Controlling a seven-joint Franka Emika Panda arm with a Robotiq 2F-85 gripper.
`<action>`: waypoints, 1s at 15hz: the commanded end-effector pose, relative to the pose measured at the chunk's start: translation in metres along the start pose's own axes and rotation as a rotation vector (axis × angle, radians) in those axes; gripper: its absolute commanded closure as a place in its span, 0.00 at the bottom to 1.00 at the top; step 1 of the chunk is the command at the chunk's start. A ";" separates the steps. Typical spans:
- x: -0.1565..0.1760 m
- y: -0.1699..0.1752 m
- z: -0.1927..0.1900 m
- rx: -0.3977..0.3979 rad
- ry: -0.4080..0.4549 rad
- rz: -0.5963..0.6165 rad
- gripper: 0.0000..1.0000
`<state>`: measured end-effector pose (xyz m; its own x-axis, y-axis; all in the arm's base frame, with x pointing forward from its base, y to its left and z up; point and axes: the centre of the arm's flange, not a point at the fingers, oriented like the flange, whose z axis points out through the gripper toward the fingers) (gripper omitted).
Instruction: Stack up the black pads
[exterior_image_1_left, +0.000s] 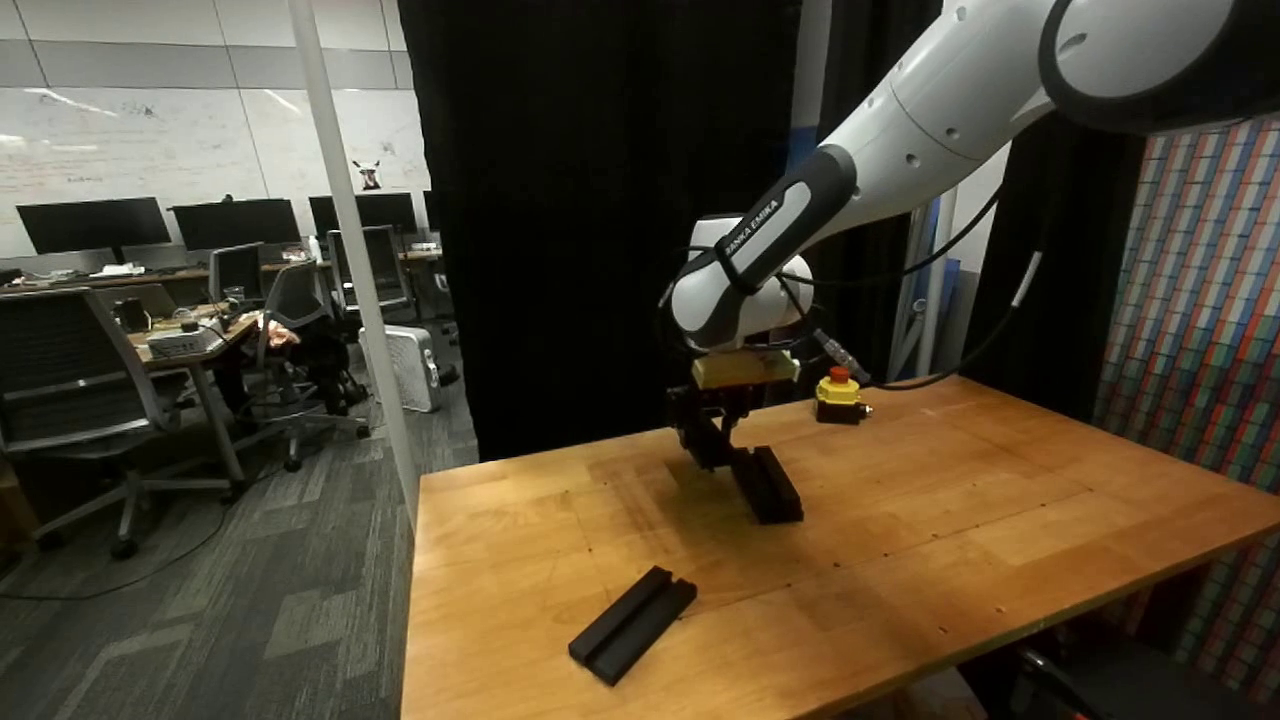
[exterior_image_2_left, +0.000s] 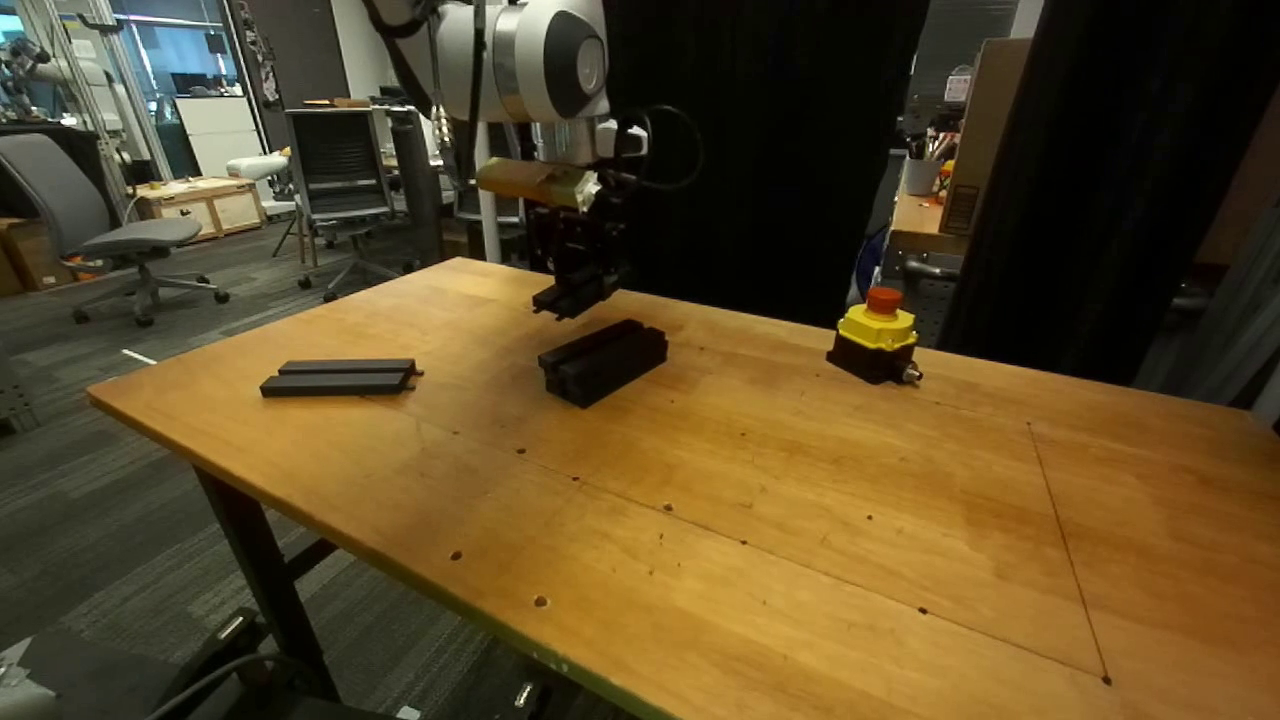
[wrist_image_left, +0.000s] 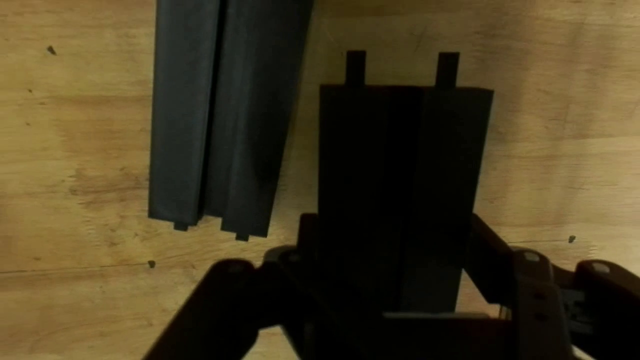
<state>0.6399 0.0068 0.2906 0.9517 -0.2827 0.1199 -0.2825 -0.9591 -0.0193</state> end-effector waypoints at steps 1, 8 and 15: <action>-0.027 0.008 -0.020 -0.025 0.041 0.047 0.55; -0.036 0.037 -0.010 -0.079 0.039 0.152 0.55; -0.049 0.044 0.003 -0.097 0.011 0.191 0.55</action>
<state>0.5953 -0.0239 0.2742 0.8916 -0.4406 0.1044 -0.4470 -0.8933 0.0472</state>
